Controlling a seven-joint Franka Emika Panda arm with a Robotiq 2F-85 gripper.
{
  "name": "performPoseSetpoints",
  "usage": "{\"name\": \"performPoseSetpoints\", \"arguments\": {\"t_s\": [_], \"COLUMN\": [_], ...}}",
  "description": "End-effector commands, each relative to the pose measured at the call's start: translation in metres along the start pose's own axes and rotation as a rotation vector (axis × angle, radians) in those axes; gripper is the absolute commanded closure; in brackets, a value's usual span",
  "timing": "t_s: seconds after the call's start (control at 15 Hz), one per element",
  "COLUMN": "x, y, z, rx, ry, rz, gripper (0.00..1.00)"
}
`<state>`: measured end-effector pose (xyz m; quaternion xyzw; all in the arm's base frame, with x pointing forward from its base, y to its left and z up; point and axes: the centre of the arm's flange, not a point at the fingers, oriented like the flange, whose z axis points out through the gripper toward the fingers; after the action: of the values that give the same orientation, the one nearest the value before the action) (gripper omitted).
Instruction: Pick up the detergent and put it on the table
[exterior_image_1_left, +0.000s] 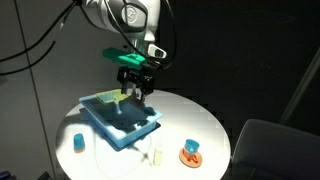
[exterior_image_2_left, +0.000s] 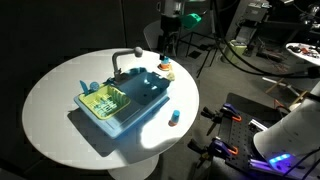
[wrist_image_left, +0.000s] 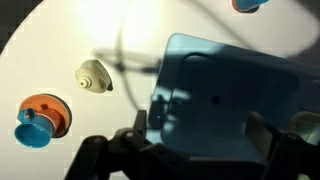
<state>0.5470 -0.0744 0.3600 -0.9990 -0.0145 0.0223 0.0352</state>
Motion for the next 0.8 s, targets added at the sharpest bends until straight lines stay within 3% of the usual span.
{"name": "performPoseSetpoints", "arguments": {"t_s": [0.0,0.4,0.73], "x": [-0.004,-0.019,-0.042], "y": [-0.022,-0.041,-0.043], "z": [-0.019,-0.036,-0.053], "rx": [-0.047,-0.127,-0.108], "ry": [-0.008,0.035,0.064], "rz": [-0.006,0.011,0.064], "gripper": [0.00,0.00,0.00]}}
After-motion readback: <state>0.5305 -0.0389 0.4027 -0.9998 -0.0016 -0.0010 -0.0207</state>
